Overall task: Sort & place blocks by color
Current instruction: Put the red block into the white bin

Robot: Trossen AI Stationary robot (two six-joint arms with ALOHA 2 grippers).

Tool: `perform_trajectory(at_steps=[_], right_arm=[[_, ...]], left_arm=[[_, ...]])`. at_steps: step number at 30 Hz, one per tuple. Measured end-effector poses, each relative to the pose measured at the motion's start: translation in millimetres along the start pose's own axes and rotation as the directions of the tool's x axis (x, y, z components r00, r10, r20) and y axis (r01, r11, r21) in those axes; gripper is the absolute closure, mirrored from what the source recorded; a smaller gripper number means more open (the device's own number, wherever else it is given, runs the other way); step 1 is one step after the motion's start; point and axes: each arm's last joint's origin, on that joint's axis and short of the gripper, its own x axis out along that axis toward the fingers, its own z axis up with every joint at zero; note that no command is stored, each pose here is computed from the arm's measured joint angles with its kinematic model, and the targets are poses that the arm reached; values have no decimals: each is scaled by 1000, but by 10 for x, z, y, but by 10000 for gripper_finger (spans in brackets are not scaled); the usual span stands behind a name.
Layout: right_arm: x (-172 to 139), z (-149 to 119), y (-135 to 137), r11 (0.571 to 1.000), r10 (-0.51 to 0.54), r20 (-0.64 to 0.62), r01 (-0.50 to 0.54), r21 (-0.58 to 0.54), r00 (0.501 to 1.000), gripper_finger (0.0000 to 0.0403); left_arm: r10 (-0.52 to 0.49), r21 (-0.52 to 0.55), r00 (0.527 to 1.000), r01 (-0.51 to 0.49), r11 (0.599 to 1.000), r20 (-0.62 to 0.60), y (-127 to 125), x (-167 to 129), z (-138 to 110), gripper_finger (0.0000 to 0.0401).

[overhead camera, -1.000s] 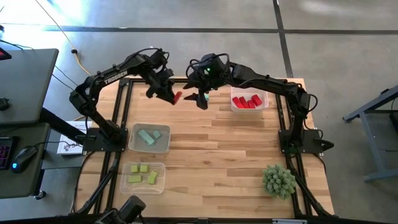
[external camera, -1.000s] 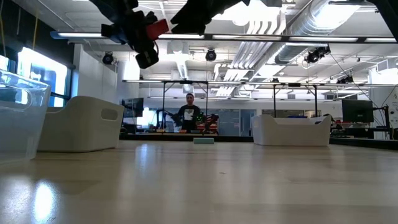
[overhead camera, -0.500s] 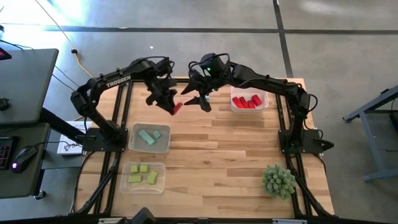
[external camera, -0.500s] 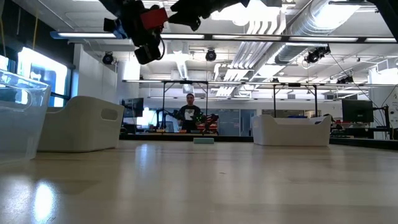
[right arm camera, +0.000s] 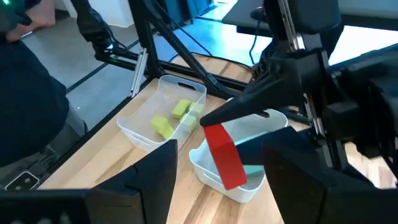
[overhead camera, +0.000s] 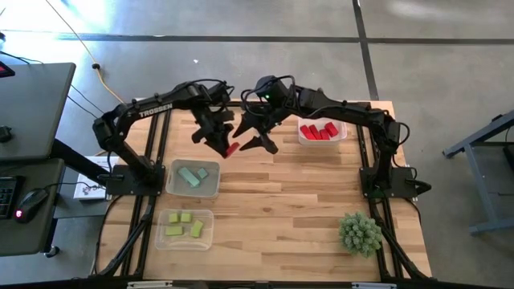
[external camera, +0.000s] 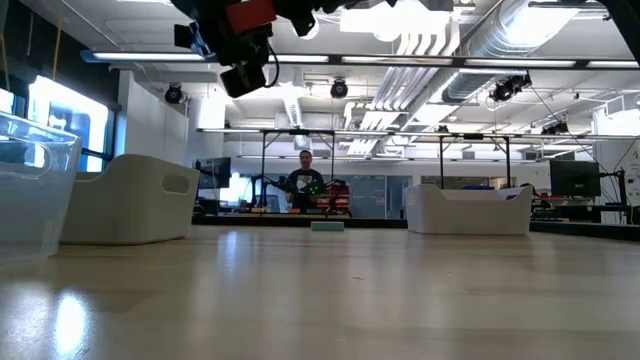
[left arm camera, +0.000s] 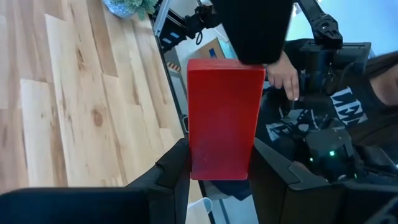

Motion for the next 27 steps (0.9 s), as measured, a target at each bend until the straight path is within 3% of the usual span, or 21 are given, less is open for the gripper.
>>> perform_trajectory(at_steps=[8,18,22,27], right_arm=[[29,-33,56,999,29,-38,-28,30,999,181],[29,-38,57,999,30,-42,-29,35,999,189],[27,-38,55,999,26,-43,-25,35,999,232],[27,-39,55,999,29,-43,-27,31,999,319]], left_arm=[[-78,52,997,76,996,27,-22,110,102,300],[-71,70,994,66,995,79,13,101,269,300],[-70,70,994,64,995,85,15,99,290,300],[-71,69,994,65,995,85,15,99,290,290]])
